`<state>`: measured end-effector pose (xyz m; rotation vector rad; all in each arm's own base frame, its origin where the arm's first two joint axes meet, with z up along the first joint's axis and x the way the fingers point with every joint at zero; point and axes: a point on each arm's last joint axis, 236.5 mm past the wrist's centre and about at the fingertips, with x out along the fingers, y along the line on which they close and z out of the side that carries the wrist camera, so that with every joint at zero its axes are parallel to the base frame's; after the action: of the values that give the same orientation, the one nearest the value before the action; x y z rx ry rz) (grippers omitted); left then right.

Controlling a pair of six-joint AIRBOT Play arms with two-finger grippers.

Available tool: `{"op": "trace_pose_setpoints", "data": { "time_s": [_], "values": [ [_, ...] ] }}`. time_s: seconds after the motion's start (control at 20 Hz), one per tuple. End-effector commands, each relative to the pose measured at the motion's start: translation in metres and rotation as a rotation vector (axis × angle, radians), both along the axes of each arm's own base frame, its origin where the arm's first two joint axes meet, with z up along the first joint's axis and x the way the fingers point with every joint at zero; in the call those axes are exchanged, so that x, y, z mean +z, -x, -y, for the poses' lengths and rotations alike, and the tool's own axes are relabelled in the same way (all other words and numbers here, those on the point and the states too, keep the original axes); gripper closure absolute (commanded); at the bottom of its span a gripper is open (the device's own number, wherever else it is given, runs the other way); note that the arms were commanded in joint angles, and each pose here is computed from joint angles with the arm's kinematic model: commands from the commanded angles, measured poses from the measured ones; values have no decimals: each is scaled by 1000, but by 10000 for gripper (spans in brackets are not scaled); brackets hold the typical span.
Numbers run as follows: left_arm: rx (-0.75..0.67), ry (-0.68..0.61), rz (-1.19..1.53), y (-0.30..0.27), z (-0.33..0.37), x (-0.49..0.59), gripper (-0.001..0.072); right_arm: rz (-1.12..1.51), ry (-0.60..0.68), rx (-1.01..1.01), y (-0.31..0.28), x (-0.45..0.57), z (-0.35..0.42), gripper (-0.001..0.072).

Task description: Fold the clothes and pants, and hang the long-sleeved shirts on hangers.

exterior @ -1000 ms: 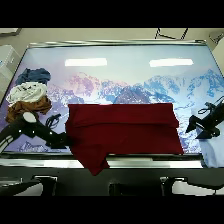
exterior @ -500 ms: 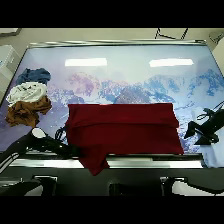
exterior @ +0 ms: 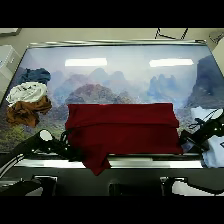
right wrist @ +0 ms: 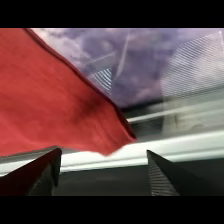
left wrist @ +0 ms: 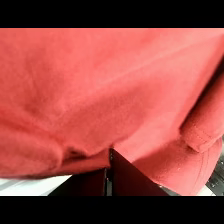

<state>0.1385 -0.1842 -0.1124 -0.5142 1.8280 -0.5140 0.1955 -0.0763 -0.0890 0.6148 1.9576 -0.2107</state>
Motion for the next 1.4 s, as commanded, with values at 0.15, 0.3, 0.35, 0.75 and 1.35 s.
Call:
{"op": "trace_pose_setpoints", "data": {
  "time_s": [0.15, 0.3, 0.35, 0.75, 1.35],
  "values": [
    [-20, -9, 3, 3, -2, 1, 680, 99, -52, -54, -13, -24, -21, 164],
    [-53, -36, 39, -1, -9, 2, 681, 115, -57, -71, -17, -28, -24, 521],
    [-64, -55, 48, -2, -13, 4, 681, 111, -65, -72, -16, -26, -26, 672],
    [32, -152, 356, -124, -68, 87, 682, 365, -33, -34, -104, 55, -10, 679],
    [56, -136, 444, -306, -67, 79, 680, 607, 87, -56, -239, 26, -16, 676]
  ]
}}
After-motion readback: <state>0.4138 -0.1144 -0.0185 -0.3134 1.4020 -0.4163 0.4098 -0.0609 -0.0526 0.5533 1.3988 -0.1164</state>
